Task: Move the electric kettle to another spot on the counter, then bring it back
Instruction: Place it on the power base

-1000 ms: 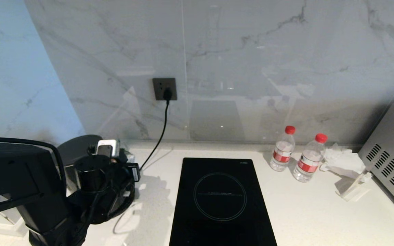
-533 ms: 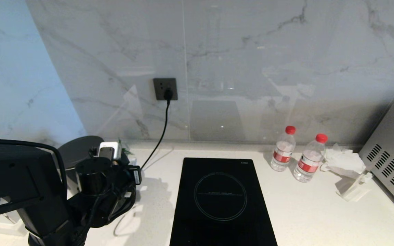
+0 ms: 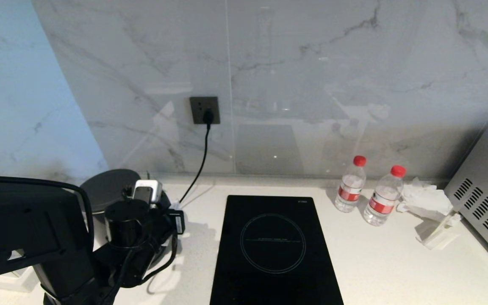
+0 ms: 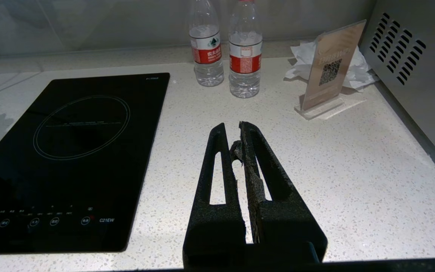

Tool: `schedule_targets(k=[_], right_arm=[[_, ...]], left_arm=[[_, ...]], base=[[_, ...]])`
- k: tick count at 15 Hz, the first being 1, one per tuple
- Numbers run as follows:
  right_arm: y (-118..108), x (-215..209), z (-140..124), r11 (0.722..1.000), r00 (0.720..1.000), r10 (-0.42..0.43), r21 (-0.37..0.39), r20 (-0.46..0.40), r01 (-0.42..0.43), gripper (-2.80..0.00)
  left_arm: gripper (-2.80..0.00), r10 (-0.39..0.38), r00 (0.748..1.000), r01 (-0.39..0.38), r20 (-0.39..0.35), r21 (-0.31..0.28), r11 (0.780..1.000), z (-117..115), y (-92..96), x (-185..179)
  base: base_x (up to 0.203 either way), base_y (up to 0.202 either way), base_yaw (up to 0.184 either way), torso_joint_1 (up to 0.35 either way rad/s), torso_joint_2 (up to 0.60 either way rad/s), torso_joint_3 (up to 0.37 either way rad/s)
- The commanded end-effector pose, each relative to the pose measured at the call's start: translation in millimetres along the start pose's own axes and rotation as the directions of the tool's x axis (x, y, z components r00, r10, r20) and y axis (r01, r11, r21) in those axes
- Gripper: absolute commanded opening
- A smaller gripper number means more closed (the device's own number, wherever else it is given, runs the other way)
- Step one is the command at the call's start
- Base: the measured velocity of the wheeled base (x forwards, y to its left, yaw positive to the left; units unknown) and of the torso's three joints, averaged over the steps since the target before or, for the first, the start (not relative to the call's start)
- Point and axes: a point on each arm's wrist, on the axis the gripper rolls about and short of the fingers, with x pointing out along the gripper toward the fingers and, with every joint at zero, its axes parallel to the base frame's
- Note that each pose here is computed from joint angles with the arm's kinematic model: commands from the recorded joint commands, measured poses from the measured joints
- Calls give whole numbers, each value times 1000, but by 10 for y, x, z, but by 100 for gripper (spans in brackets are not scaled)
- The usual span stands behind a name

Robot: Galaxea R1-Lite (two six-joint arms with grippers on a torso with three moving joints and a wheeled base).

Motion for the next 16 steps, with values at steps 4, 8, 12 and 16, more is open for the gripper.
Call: schedule_targets(k=[4,8,12,16], right_arm=[[0,0,-1,1000,1000,0,0,0,0,-280],[0,-1,2,1000,1000,0,0,1,0,-280],[0,-1,2,1000,1000,0,0,1,0,-280],[0,0,-1,1000,1000,0,0,0,0,-280]], left_arm=[[-280,-5,1000,5,2,1,1000,-67,-43,51],[-280,-10,999,11,31,-8,1000,4,-73,66],[-280,-23,999,23,31,-6,1000,-3,-109,61],[-280,-21,1000,21,6,5,1000,-80,-114,77]], base=[[0,0,0,0,0,0],[0,0,0,0,0,0],[0,0,0,0,0,0],[0,0,0,0,0,0]])
